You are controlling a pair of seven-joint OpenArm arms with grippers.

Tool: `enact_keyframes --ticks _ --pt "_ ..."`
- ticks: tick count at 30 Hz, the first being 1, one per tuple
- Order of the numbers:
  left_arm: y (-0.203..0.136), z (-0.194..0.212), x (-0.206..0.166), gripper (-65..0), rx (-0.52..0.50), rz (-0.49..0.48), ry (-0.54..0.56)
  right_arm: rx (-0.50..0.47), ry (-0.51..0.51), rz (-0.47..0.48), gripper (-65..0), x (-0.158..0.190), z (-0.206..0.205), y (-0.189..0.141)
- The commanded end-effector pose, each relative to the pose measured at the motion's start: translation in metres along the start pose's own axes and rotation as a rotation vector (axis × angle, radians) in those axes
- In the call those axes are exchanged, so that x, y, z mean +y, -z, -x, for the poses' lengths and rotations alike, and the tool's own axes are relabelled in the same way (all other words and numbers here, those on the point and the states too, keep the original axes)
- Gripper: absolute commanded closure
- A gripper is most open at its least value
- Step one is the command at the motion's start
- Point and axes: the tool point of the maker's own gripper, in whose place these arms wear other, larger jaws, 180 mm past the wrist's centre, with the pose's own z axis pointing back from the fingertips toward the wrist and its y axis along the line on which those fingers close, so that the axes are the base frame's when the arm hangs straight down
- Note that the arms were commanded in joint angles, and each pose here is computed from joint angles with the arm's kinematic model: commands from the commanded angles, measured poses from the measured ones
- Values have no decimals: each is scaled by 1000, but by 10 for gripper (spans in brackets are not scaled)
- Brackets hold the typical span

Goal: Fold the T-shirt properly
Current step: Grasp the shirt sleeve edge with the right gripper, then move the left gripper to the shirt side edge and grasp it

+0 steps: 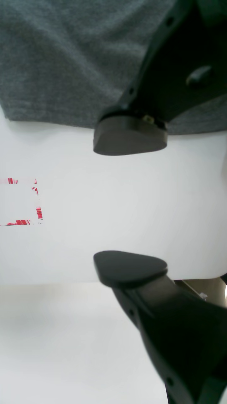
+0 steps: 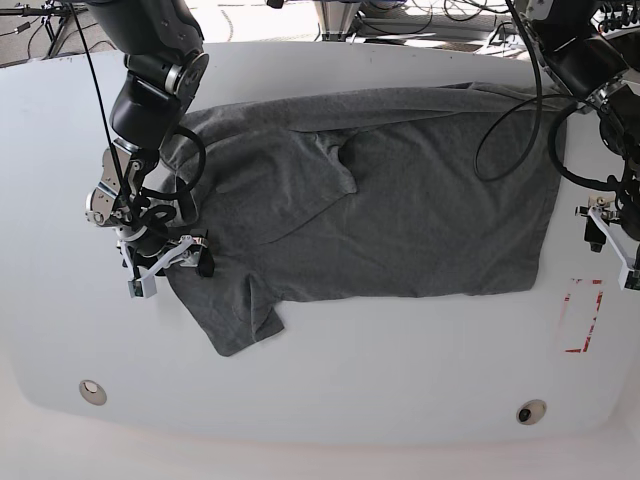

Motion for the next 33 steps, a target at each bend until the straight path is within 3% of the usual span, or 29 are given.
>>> enact_keyframes --ticks 1,11,26,33 --pt "4 -4 8 -440 -10 -2 -10 91 -21 1 -447 0 16 0" --pt "25 -6 4 -439 -26 53 -66 83 -27 8 -13 -4 11 -1" --pt "71 -15 -17 -454 -37 201 -196 81 -30 8 -6 -3 10 -1" --pt "90 -21 -35 -565 -42 279 -240 80 -27 3 -6 -1 10 0"
